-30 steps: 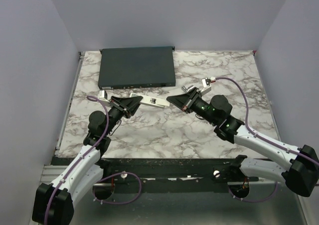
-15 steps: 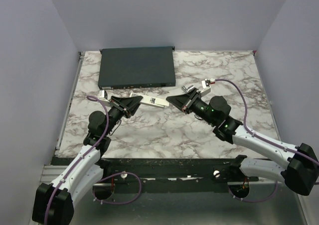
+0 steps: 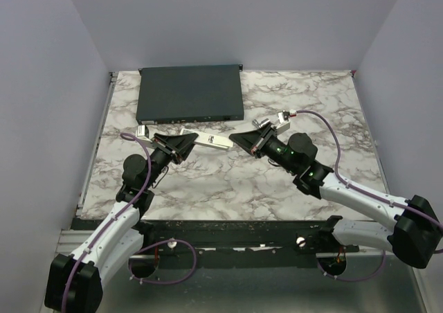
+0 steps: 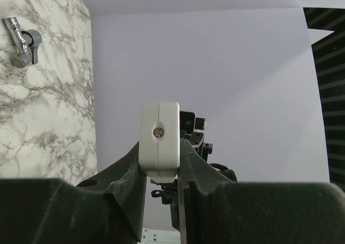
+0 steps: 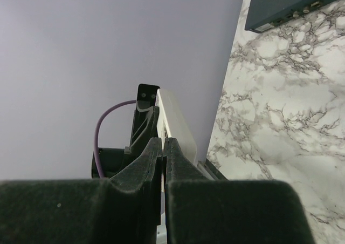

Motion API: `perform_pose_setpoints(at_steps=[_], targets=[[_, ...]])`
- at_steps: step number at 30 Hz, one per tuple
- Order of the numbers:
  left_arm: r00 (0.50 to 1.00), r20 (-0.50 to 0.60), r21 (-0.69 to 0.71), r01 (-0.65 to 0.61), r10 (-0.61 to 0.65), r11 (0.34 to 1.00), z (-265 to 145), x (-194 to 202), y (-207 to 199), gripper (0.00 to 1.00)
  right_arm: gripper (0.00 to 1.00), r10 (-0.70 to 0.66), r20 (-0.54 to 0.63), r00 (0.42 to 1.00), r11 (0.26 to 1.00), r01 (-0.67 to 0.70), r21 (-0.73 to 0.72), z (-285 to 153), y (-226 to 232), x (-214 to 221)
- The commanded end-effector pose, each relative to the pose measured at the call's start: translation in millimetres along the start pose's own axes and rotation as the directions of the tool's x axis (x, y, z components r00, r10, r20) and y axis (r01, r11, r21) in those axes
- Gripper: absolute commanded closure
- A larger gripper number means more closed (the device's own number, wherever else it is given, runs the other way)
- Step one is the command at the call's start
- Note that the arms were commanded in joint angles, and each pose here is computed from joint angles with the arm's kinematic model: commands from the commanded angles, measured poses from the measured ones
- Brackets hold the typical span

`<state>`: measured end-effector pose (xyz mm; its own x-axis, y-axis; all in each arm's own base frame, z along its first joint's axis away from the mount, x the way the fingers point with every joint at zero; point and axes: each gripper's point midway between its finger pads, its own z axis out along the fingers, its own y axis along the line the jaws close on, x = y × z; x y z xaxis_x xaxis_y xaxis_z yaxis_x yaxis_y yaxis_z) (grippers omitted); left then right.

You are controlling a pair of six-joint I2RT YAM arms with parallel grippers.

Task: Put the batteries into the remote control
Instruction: Load the battery cover into the remote control.

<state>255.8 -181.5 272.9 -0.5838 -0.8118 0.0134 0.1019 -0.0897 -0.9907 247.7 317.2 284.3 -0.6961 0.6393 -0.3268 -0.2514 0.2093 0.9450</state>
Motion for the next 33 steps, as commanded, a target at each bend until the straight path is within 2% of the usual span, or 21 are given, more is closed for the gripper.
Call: perform_pose_setpoints(at_steps=[1,16,26,33], targets=[[1.0,-0.012,0.061,0.009,-0.008,0.998,-1.0,2.9,-16.1,1.0,0.99,-0.002,-0.008,1.0,1.0,0.002,0.027,3.0,-10.4,3.5],[1.0,0.0,0.064,0.01,-0.01,0.998,0.2,0.6,-17.8,1.0,0.99,-0.03,-0.011,0.999,0.998,0.03,0.048,1.4,-12.7,3.3],[1.0,-0.002,0.059,0.01,-0.01,0.998,0.4,0.9,-16.0,1.0,0.83,-0.035,-0.011,0.999,0.998,0.035,0.055,1.3,-14.5,3.1],[1.0,-0.001,0.058,0.013,-0.013,0.998,-0.1,0.8,-14.7,1.0,0.77,-0.039,0.001,0.999,0.998,0.039,0.057,0.1,-13.6,0.4]])
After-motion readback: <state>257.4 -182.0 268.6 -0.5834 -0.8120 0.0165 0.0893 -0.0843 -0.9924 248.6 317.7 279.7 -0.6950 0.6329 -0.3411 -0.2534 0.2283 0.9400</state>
